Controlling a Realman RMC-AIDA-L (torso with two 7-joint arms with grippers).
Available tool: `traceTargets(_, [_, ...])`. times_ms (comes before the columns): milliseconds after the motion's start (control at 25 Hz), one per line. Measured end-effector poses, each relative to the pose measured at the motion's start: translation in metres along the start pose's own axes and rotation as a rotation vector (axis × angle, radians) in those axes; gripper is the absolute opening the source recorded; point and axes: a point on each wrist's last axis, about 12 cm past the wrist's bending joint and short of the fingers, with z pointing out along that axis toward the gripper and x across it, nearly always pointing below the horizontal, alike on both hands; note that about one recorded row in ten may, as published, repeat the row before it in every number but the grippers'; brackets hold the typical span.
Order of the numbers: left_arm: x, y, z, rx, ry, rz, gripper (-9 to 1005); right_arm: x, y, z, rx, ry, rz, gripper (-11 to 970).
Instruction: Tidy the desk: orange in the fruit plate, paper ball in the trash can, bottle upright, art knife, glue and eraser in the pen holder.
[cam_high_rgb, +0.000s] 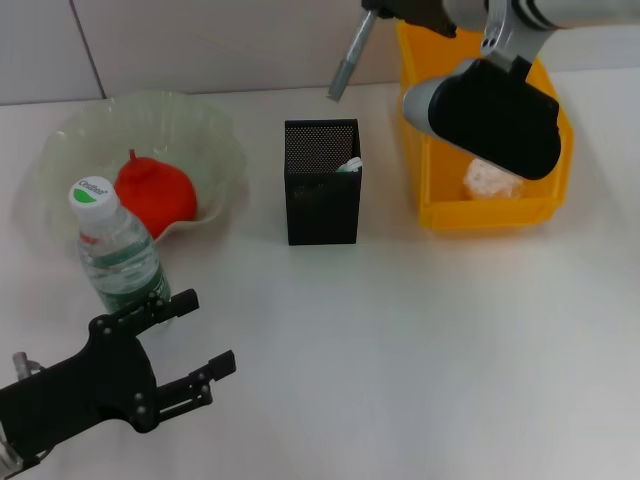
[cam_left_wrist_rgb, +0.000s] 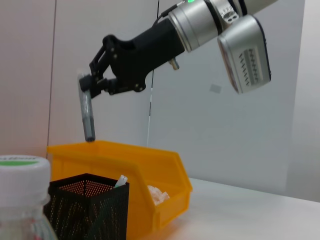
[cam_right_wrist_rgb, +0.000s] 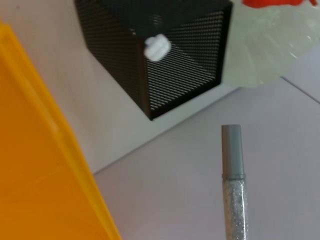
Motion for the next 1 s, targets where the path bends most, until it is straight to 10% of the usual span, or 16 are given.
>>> traceTargets(1000, [0.006, -0.005, -0.001, -0.012, 0.002, -0.008, 802, -0.020, 0.005, 0.030, -0.014, -0.039, -0.083, 121])
